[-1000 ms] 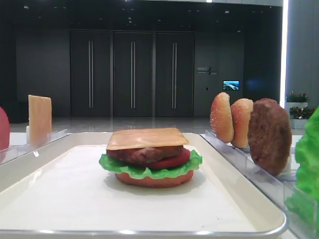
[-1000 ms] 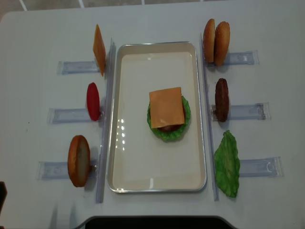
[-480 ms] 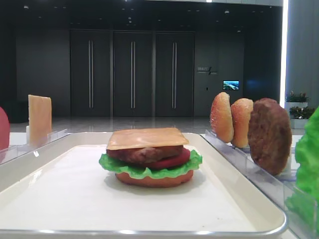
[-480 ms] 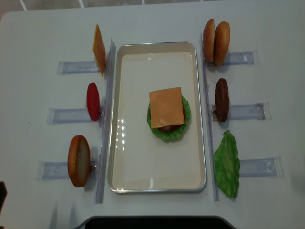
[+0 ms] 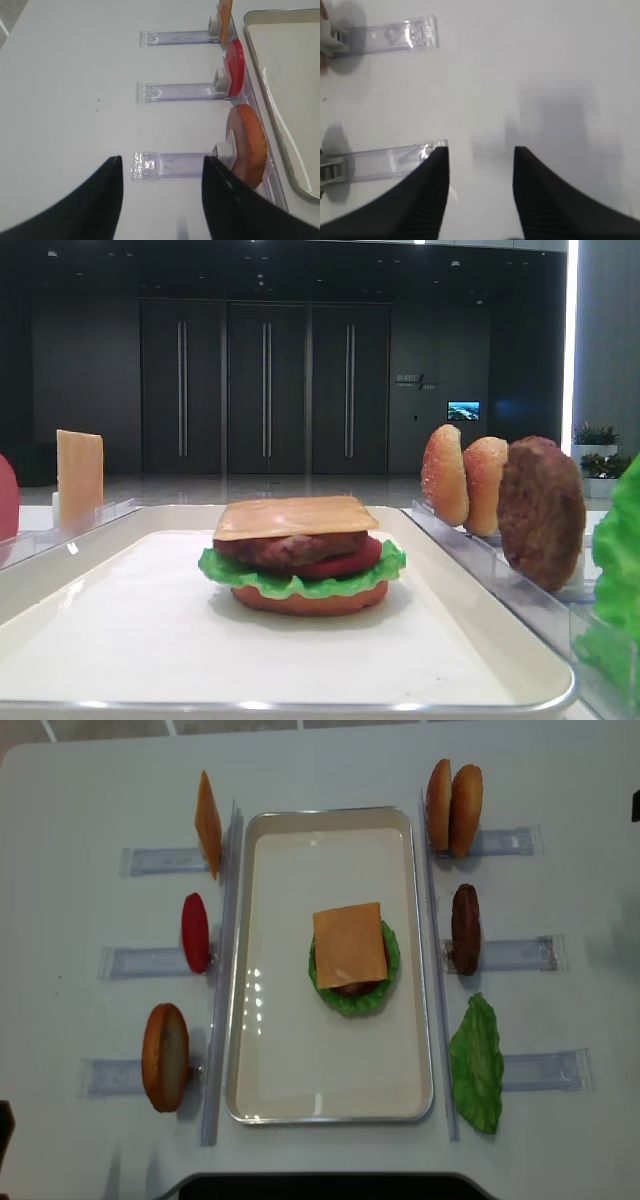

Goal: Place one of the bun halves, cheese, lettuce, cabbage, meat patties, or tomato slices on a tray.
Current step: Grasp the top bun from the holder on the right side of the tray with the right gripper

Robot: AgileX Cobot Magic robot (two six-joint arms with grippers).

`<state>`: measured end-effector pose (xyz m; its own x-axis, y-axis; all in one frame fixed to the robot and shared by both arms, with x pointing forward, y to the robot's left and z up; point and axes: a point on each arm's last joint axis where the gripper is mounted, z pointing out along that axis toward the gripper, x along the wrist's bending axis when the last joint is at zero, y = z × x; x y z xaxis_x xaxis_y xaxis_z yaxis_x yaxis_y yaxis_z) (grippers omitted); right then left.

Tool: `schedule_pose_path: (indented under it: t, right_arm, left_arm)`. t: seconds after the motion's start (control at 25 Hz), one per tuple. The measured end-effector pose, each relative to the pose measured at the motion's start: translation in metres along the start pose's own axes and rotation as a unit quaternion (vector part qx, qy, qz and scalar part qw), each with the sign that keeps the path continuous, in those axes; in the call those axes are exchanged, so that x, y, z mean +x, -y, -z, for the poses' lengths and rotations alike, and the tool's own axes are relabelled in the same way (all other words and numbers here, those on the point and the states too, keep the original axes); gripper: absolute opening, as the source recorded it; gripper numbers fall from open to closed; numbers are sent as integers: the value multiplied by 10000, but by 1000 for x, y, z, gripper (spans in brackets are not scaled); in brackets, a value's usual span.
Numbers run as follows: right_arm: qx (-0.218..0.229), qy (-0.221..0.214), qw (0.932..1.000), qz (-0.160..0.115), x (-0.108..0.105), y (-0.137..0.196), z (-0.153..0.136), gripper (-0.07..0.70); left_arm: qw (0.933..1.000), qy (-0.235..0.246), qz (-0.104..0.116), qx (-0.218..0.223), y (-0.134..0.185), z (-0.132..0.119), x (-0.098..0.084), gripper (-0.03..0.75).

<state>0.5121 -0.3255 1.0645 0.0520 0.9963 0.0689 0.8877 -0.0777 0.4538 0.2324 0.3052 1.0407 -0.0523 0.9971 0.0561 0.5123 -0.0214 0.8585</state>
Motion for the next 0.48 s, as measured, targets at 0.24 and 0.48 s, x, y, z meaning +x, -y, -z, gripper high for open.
schedule_pose_path:
  t: [0.24, 0.48]
  right_arm:
    - [232, -9, 9997, 18, -3, -21, -26, 294]
    - [328, -257, 9988, 244, 25, -25, -22, 294]
  left_arm:
    - [10000, 0, 0, 0, 0, 0, 0, 391]
    - [10000, 0, 0, 0, 0, 0, 0, 391]
